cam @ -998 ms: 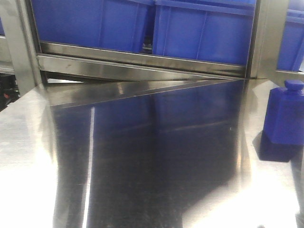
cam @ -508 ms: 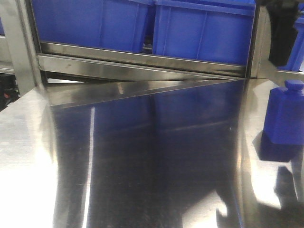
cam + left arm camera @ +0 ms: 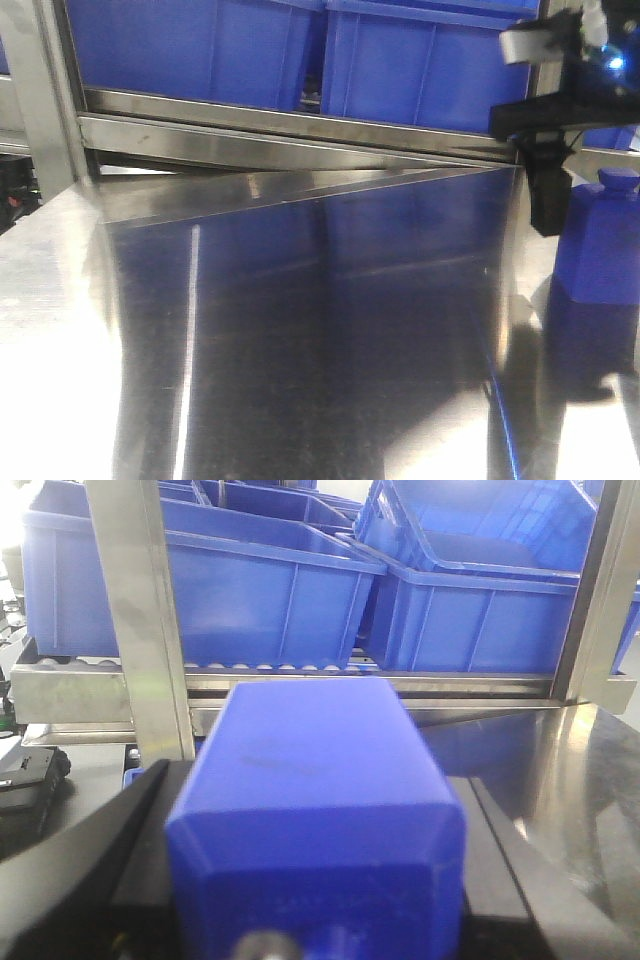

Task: Pick and sort blue part to right shelf
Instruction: 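Grasp the second blue part with the right gripper and lift it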

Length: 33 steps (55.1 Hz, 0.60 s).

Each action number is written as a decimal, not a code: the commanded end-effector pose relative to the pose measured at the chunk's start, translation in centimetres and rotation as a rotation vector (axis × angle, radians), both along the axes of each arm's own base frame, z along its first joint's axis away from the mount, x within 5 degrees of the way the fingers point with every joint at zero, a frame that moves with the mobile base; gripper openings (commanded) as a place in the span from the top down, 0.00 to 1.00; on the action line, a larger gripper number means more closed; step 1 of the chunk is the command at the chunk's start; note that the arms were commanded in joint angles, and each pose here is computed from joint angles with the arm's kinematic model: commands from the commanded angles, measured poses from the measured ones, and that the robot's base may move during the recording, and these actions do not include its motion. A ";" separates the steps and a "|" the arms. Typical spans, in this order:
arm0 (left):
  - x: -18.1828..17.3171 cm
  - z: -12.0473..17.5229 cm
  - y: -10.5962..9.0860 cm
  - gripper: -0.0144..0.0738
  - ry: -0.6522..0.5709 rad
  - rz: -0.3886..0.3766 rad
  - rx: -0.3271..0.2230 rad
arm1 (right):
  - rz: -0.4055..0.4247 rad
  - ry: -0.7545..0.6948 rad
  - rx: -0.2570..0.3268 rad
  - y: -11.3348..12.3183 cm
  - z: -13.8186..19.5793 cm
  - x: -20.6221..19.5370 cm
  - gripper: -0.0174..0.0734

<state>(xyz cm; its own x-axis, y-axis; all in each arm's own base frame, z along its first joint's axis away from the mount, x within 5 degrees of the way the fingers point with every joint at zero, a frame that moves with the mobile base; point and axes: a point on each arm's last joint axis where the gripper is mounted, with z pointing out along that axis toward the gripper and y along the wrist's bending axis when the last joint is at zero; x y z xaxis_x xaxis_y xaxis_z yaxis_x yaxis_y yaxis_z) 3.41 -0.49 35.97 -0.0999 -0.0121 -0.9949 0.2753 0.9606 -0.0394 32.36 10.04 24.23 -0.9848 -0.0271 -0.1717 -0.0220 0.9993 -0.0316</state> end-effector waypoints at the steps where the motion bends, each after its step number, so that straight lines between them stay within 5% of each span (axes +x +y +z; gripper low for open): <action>1: 0.0 1.6 -0.1 0.47 -0.103 -0.014 -0.037 | 0.003 -0.075 0.006 -0.1 1.6 0.5 0.17; 16: -0.2 1.5 0.0 0.47 -0.106 -0.010 -0.032 | 0.011 -0.077 -0.006 -0.1 0.6 0.9 0.48; 33: -2.9 0.0 1.9 0.47 -0.151 0.072 0.049 | 0.015 -0.059 -0.012 -0.4 -0.3 0.0 0.48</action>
<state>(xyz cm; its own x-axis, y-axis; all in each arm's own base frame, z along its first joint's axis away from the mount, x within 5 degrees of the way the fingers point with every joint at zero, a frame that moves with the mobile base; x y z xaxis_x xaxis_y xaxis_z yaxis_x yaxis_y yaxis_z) 1.14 1.06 35.35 -0.0333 0.0419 -0.9986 0.2132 0.9764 0.0338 32.73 10.08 22.65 -0.9836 -0.0366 -0.1765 -0.0301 0.9988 -0.0398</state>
